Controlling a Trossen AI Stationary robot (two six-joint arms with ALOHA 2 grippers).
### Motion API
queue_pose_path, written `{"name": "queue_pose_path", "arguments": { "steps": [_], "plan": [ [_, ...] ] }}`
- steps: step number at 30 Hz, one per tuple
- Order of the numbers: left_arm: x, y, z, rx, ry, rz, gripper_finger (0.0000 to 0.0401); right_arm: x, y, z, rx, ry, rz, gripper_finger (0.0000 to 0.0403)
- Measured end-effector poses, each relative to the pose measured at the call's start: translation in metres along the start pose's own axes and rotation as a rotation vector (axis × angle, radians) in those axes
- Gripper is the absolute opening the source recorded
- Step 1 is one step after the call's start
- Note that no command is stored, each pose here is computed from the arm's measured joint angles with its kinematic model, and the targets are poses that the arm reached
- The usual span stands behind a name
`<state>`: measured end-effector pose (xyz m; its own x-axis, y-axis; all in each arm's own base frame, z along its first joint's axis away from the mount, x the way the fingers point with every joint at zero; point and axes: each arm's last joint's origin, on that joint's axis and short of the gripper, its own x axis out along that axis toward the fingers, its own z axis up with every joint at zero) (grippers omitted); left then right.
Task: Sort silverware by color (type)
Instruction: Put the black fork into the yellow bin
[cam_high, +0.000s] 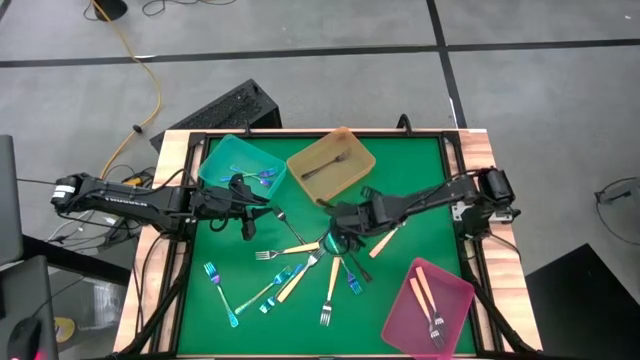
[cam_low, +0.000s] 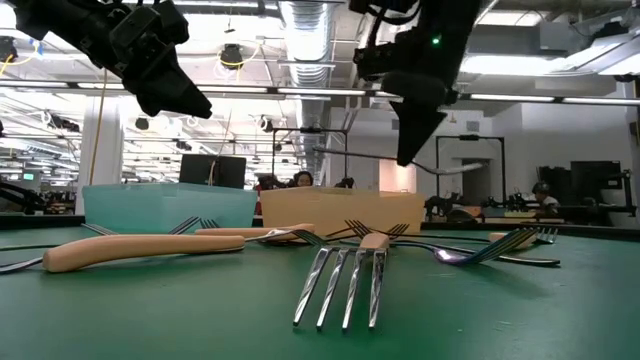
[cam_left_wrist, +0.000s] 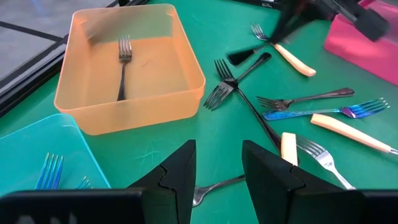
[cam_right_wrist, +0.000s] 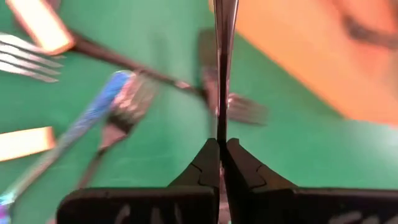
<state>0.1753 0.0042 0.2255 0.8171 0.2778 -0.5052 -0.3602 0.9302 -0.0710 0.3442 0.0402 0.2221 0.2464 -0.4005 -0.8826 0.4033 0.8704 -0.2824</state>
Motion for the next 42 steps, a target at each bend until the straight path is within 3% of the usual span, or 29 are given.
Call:
{"name": "queue_pose_path", "arguments": {
  "steps": [14,20,27,33,37,42],
  "plan": [
    [0.0,0.0,-0.001,0.002,0.005,0.002,0.0114,0.015,-0.087,0.052,-0.323,-0.056,-0.275,0.0027],
    [0.0,0.002,-0.001,0.018,0.003,0.044,0.0114,0.027,-0.123,0.068,-0.44,-0.08,-0.324,0.0027],
    [0.0,0.003,-0.002,0.024,0.01,0.081,0.0114,0.042,-0.154,0.079,-0.406,-0.168,-0.184,0.0027],
    [0.0,0.003,-0.003,0.027,0.017,0.083,0.0114,0.056,-0.174,0.076,-0.416,-0.166,-0.171,0.0027],
    [0.0,0.003,-0.003,0.026,0.017,0.084,0.0114,0.057,-0.177,0.077,-0.493,-0.216,-0.076,0.0027],
    [0.0,0.003,-0.003,0.026,0.016,0.085,0.0114,0.056,-0.176,0.082,-0.451,-0.286,-0.028,0.0027]
  ]
}}
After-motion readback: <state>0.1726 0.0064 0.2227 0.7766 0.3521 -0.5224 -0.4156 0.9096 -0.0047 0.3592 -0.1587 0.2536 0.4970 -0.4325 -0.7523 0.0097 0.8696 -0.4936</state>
